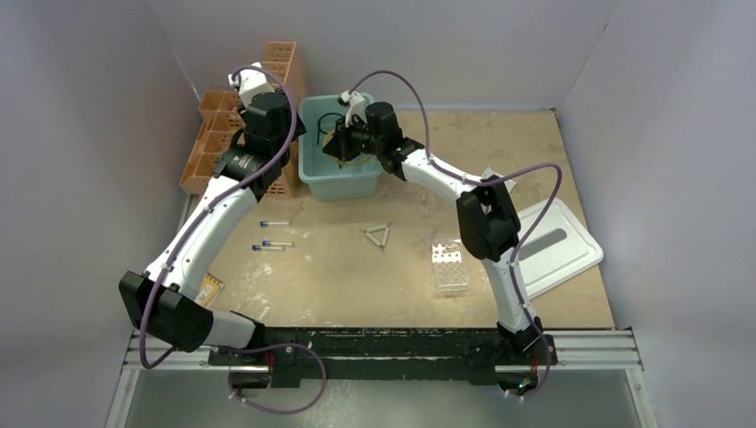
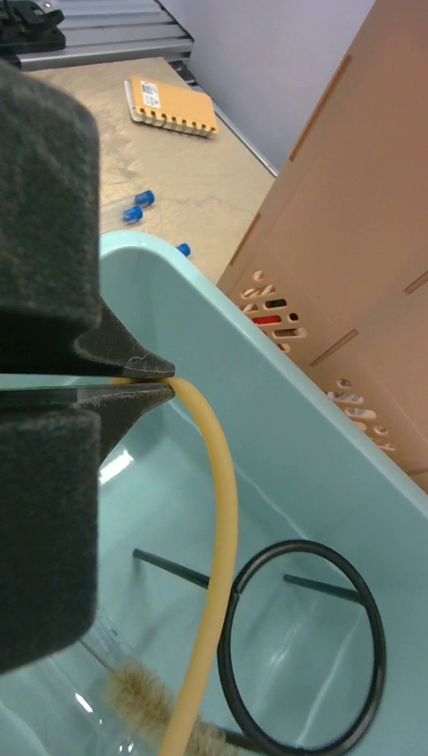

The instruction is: Organize the chemistry lab equipment

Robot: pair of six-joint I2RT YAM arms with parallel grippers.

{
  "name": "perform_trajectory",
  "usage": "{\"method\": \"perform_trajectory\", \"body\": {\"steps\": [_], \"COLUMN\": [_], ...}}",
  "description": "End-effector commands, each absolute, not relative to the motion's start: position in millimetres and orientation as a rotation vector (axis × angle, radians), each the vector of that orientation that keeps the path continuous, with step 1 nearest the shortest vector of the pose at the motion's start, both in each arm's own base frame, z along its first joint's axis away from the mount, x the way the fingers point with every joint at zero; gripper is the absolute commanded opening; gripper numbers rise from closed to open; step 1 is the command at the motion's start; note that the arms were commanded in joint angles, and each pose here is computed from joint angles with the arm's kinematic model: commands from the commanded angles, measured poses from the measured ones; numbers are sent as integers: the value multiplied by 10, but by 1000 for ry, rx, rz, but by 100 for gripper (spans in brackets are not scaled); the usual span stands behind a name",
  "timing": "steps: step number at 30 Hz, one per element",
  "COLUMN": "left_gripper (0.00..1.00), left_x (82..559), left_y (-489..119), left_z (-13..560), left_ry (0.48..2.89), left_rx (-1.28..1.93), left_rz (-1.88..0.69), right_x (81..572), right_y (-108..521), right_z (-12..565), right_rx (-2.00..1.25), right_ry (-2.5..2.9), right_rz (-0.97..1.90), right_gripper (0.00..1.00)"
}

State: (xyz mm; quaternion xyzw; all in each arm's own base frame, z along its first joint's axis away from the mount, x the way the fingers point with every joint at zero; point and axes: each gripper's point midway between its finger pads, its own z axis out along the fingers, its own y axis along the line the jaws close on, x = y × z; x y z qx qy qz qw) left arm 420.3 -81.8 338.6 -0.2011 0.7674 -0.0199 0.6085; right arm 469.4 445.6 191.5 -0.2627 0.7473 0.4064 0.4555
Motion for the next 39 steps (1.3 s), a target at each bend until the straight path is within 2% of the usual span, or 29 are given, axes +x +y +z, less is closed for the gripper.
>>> {"method": "perform_trajectory", "body": {"steps": [1,13,22,25,31,39], "left_gripper": [50,50,50,50,53,67], "left_x": [4214,4158,4094,4077,4051,4024], "left_y": [-784,-766,-740,-745,-798,-1005], "left_z": [3623,3616,3677,3703,3752,3733], "left_ry": [1720,1724,1713,1709,1708,1722], "left_rx": [-461,-453,-452,-451,-427,-341], "left_rz": [-64,-65,-72,-83,-122,-236], "right_x": [4573,4476,4507,4512,4514,4529], "right_y": [4643,4784,4697,4617,4389,3604], "right_z": [2285,2199,2572,2718,2946,3250], "right_rx": [-692,-721,-650,-606,-549,-364], "right_ry": [1729,1756,1745,1742,1754,1807], "right_rz": [1071,1043,1003,980,883,654], "right_gripper": [0,1,35,43,46,57]}}
